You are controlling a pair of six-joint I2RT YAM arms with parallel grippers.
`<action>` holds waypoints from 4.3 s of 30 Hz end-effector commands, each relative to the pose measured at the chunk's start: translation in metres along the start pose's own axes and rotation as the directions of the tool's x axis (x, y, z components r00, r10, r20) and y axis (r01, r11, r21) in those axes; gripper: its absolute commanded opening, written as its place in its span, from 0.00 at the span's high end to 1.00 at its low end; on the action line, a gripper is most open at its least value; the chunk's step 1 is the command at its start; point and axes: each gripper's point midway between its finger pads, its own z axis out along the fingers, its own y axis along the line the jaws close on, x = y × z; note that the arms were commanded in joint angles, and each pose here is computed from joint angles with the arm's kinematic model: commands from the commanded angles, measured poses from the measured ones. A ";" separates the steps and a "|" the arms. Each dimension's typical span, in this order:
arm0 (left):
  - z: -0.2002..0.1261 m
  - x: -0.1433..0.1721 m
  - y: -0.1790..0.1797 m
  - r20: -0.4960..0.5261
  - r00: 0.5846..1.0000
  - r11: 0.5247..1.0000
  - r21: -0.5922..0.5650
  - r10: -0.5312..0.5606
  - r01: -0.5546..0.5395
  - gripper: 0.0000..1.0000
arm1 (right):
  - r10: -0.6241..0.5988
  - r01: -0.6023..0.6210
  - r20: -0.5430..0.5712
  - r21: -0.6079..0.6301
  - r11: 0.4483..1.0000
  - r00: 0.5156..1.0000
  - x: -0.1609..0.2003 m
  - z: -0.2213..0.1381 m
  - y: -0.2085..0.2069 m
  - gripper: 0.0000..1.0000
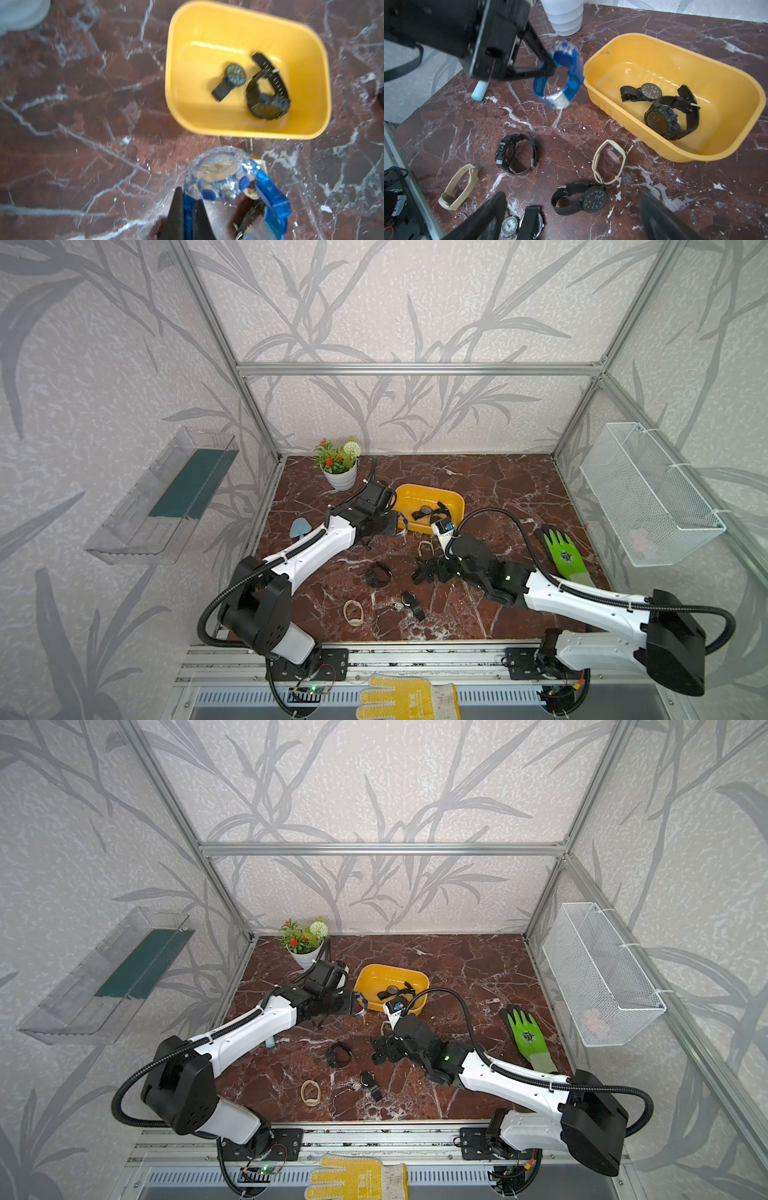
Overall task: Put the watch into the storage box
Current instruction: Pick up the watch at the center of the board, then place the watch in the storage box, then pick up the watch at the center of the board.
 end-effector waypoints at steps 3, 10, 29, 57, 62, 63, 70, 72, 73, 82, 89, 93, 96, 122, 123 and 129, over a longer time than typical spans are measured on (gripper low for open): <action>0.020 -0.041 -0.009 0.040 0.998 0.999 -0.023 0.044 -0.043 1.00 | 0.044 -0.047 0.077 0.035 0.998 0.996 -0.016 -0.017 -0.011 0.01; 0.072 -0.058 -0.021 -0.032 0.998 0.999 -0.023 0.046 -0.046 1.00 | 0.091 -0.104 0.116 0.117 0.988 0.989 -0.015 -0.035 -0.037 0.01; 0.150 -0.054 0.001 -0.149 0.989 0.997 -0.081 -0.007 -0.005 1.00 | 0.146 -0.163 0.123 0.142 0.976 0.982 -0.013 -0.035 -0.048 0.01; 0.118 -0.087 -0.007 -0.065 0.994 0.996 -0.020 -0.084 0.083 0.41 | 0.139 -0.156 0.117 0.154 0.976 0.983 -0.018 -0.030 -0.048 0.01; 0.078 -0.112 -0.020 0.011 0.997 0.996 0.035 -0.078 0.078 0.19 | 0.143 -0.162 0.123 0.163 0.973 0.982 -0.019 -0.031 -0.053 0.01; 0.072 -0.114 -0.021 0.021 0.997 0.996 0.043 -0.080 0.079 0.19 | 0.143 -0.162 0.126 0.162 0.973 0.982 -0.020 -0.031 -0.053 0.01; 0.021 -0.098 -0.021 0.065 0.996 0.995 0.083 -0.057 0.051 0.18 | 0.142 -0.163 0.127 0.171 0.972 0.982 -0.019 -0.031 -0.056 0.01; 0.008 -0.087 -0.017 0.061 0.997 0.996 0.080 -0.041 0.036 0.18 | 0.145 -0.167 0.128 0.174 0.970 0.981 -0.019 -0.031 -0.057 0.01; 0.001 -0.079 -0.014 0.058 0.998 0.997 0.073 -0.038 0.034 0.18 | 0.146 -0.168 0.128 0.177 0.970 0.981 -0.018 -0.031 -0.058 0.01; -0.022 -0.008 -0.011 0.005 1.000 0.989 0.149 -0.028 0.027 0.19 | 0.137 -0.152 0.116 0.136 0.979 0.984 -0.022 -0.021 -0.050 0.01; -0.014 0.057 -0.018 -0.099 0.995 0.977 0.211 0.000 0.021 0.21 | 0.141 -0.152 0.101 0.119 0.981 0.985 -0.021 -0.016 -0.046 0.01; -0.013 0.075 -0.031 -0.111 0.992 0.975 0.219 0.055 -0.030 0.22 | 0.148 -0.158 0.092 0.112 0.981 0.985 -0.018 -0.013 -0.044 0.01; -0.005 0.085 -0.045 -0.129 0.987 0.974 0.218 0.096 -0.066 0.23 | 0.151 -0.161 0.090 0.112 0.981 0.984 -0.018 -0.013 -0.044 0.01; 0.070 0.097 -0.077 -0.224 0.965 0.977 0.190 0.138 -0.095 0.58 | 0.167 -0.171 0.037 0.139 0.975 0.985 0.015 -0.028 -0.057 0.01; 0.072 0.098 -0.077 -0.231 0.963 0.977 0.189 0.141 -0.098 0.59 | 0.164 -0.167 0.033 0.144 0.975 0.986 0.017 -0.028 -0.058 0.01; 0.080 0.100 -0.077 -0.243 0.959 0.978 0.185 0.144 -0.100 0.63 | 0.146 -0.145 0.002 0.144 0.979 0.989 0.020 -0.022 -0.056 0.01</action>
